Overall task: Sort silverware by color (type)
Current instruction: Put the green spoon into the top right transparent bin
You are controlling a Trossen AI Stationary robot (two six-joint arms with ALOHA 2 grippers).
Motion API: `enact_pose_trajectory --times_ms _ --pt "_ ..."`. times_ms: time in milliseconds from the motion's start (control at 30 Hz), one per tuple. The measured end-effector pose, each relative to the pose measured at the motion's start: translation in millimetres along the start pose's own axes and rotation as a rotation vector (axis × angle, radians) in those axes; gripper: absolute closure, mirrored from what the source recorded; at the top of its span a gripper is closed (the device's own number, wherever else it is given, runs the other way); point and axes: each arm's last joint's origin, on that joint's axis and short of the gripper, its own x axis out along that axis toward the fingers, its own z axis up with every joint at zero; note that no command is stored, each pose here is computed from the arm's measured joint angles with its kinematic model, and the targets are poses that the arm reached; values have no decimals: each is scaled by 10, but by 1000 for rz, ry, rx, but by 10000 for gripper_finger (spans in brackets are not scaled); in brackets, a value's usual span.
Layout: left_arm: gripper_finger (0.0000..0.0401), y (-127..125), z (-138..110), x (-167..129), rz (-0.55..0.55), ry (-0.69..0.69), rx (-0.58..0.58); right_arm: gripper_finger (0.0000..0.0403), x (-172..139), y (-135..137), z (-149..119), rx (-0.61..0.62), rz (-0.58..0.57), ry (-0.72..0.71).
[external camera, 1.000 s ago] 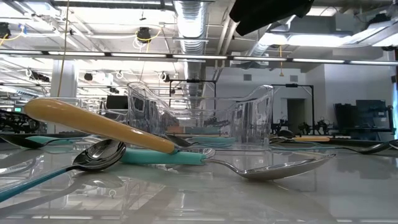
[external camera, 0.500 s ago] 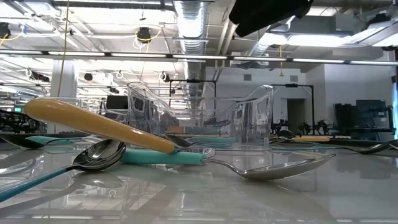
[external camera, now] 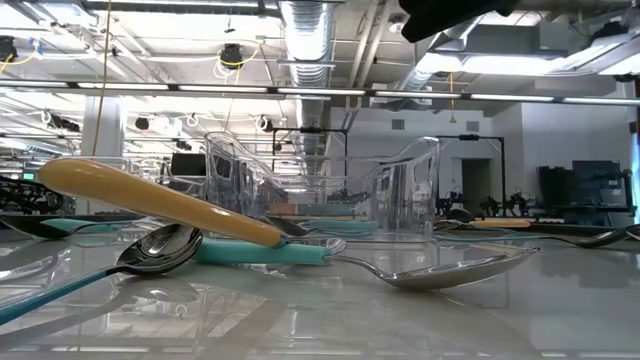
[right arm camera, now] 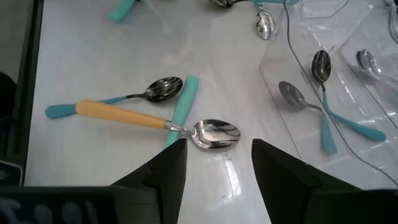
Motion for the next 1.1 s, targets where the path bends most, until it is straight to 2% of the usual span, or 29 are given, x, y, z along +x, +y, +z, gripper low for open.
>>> enact_pose_trajectory --times_ms 267,367,467,600,767,900,1100 --pt "342 248 213 -398 48 -110 41 200 -151 -99 96 -8 44 11" --pt "352 402 348 -629 105 -224 25 200 -190 -129 111 -74 42 11" --pt "367 674 460 -868 204 -310 11 200 -201 -187 99 -141 19 42" --pt "368 1244 609 -1266 334 -425 -65 200 -209 -359 139 -147 -20 97" --pt "368 2155 686 -1627 424 -524 -167 200 -200 -573 168 -162 -72 178" --pt "368 2936 686 -1626 413 -521 -215 200 -218 -695 139 -198 -111 257" --pt "368 3939 663 -1354 374 -401 -329 200 -232 -820 82 -246 -129 386"
